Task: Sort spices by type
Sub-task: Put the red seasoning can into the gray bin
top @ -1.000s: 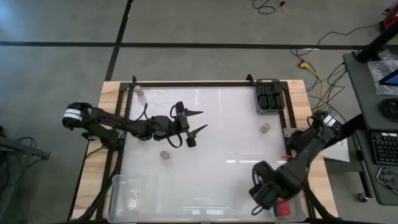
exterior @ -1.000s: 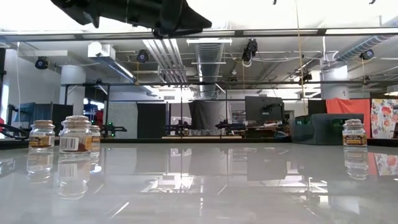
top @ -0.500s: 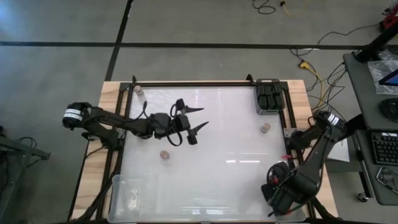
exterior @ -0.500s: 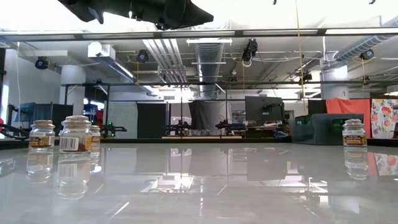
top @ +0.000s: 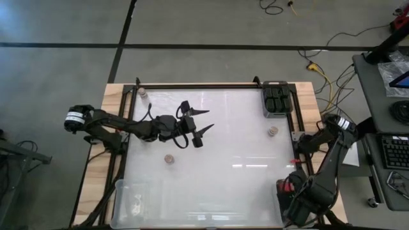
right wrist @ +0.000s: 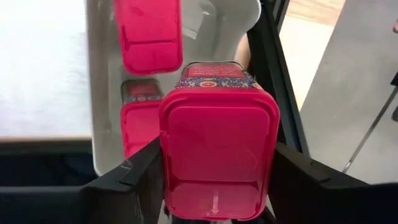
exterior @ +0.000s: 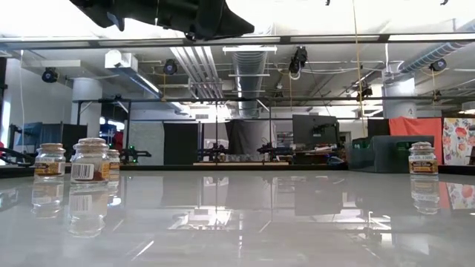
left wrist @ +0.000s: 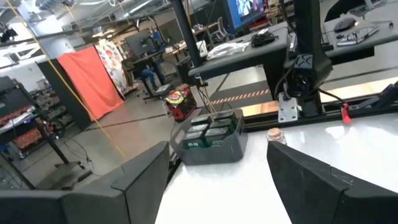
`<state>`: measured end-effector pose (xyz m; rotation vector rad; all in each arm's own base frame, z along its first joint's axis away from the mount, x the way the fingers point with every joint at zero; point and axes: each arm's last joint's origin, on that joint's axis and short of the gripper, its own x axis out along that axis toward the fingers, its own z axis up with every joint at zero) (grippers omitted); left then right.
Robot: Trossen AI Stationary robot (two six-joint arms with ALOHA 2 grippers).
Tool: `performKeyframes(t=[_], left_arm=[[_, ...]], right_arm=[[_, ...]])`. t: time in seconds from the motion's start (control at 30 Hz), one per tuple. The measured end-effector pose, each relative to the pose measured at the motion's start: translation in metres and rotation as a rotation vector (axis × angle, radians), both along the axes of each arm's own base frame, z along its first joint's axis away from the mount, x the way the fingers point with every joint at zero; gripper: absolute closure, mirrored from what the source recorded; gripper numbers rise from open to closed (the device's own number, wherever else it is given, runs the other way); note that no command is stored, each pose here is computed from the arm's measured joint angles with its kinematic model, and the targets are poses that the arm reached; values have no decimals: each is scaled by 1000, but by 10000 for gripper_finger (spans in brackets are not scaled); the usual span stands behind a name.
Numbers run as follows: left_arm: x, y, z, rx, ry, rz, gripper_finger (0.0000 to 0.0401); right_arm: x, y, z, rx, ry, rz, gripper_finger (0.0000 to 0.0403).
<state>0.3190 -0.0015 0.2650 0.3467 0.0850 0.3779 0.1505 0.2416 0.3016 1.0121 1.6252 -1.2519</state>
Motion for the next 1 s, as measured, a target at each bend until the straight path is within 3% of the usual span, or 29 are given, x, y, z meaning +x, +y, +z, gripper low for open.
performKeyframes(t=[0.3,0.57,1.0], left_arm=[[0,0,-2,-46,-2,1,145],[0,0,-2,-48,3,1,145],[0,0,-2,-46,3,1,145]], right_arm=[[4,7,-26,-69,40,-12,188],[6,9,-48,-56,18,-8,188],[8,10,-49,-39,-48,21,187]])
